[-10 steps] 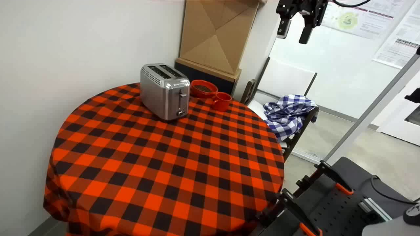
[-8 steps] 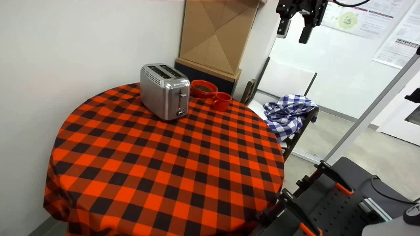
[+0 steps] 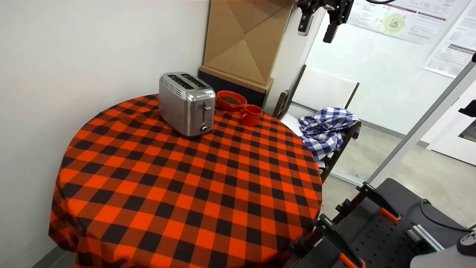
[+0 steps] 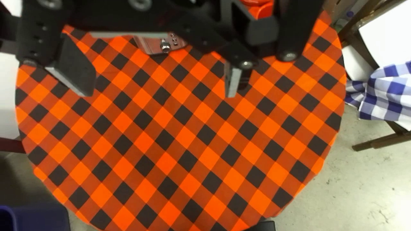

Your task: Turn on the toaster

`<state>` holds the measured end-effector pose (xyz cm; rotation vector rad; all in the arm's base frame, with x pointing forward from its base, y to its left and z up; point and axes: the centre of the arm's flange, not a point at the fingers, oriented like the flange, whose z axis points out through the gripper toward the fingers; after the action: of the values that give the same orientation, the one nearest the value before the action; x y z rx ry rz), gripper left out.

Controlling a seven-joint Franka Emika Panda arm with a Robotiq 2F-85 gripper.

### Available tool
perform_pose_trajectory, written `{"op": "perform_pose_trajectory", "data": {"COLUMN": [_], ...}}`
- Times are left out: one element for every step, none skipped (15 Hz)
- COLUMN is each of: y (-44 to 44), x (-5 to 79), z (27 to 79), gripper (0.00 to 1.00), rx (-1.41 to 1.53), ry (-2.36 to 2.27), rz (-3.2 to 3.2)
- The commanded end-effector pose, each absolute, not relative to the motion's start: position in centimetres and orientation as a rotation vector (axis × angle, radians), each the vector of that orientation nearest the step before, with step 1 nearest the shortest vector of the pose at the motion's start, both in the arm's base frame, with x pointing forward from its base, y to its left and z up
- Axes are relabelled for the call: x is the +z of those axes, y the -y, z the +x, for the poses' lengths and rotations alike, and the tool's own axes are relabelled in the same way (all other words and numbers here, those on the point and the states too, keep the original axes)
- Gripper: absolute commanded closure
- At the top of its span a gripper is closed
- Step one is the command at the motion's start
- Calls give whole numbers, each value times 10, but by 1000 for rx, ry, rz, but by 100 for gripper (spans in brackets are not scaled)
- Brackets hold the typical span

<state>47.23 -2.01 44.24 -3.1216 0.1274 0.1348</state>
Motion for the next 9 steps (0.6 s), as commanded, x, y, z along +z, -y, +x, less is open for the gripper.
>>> {"op": "perform_pose_trajectory", "data": {"y": [-2, -12, -20, -29, -37, -45, -50, -54, -56], "x": [449, 447, 447, 445, 443, 439, 434, 427, 422], "z": [536, 553, 566, 581, 593, 605, 617, 629, 638], "gripper": [0, 0, 0, 0, 0, 0, 0, 1, 5], "rx": [58, 13, -28, -67, -107, -152, -190, -223, -251], "ry": [-22, 28, 63, 98, 125, 153, 184, 210, 229], "rz": [-3122, -3134, -3141, -3151, -3156, -3162, -3163, -3170, -3176]}}
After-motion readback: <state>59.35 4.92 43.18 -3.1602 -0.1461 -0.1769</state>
